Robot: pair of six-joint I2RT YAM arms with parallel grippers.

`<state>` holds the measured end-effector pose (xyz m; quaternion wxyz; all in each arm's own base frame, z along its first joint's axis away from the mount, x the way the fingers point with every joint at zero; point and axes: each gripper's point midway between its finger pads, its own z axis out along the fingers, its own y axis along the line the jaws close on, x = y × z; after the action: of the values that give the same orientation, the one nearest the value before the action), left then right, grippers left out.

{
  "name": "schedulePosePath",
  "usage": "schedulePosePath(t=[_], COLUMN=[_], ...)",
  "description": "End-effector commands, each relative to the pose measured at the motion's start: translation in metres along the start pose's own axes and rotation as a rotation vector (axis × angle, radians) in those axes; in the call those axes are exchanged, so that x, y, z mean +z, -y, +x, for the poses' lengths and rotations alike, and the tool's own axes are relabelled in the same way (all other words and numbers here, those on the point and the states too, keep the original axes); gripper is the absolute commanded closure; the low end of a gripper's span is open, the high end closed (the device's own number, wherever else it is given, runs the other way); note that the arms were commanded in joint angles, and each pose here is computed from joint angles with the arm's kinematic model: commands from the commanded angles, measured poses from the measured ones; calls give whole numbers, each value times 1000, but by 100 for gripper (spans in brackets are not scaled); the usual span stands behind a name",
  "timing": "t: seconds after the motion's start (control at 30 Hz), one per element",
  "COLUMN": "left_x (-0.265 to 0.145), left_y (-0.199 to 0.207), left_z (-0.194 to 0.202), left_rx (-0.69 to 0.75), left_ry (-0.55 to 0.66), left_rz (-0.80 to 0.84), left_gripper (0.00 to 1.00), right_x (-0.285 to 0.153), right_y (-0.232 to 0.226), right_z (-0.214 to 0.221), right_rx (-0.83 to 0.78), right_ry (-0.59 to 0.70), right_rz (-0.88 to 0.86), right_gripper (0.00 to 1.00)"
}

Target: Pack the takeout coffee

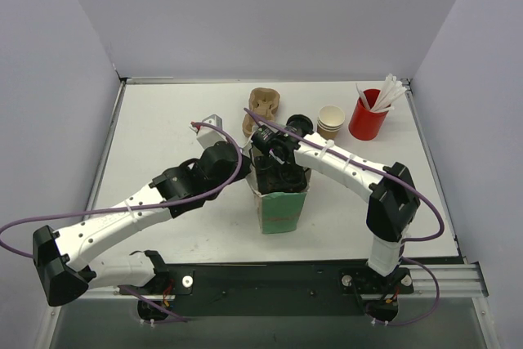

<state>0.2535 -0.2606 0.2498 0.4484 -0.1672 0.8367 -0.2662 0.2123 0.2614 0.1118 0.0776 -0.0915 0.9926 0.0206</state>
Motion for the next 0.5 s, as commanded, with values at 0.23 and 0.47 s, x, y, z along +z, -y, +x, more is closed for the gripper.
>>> schedulePosePath(t=[0.23, 0.47], left_x=[-11, -11], left_y=[15, 15], left_z=[-17, -17], left_rx=[-67, -68], left_ry=[52, 49], left_rz=[65, 70], left_gripper=[100, 100], right_x=[3, 7], right_y=[16, 19], right_z=[16, 12], right_rx=[-6, -11], right_ry=[-27, -5], right_rz=[68, 89], right_gripper=[60, 60])
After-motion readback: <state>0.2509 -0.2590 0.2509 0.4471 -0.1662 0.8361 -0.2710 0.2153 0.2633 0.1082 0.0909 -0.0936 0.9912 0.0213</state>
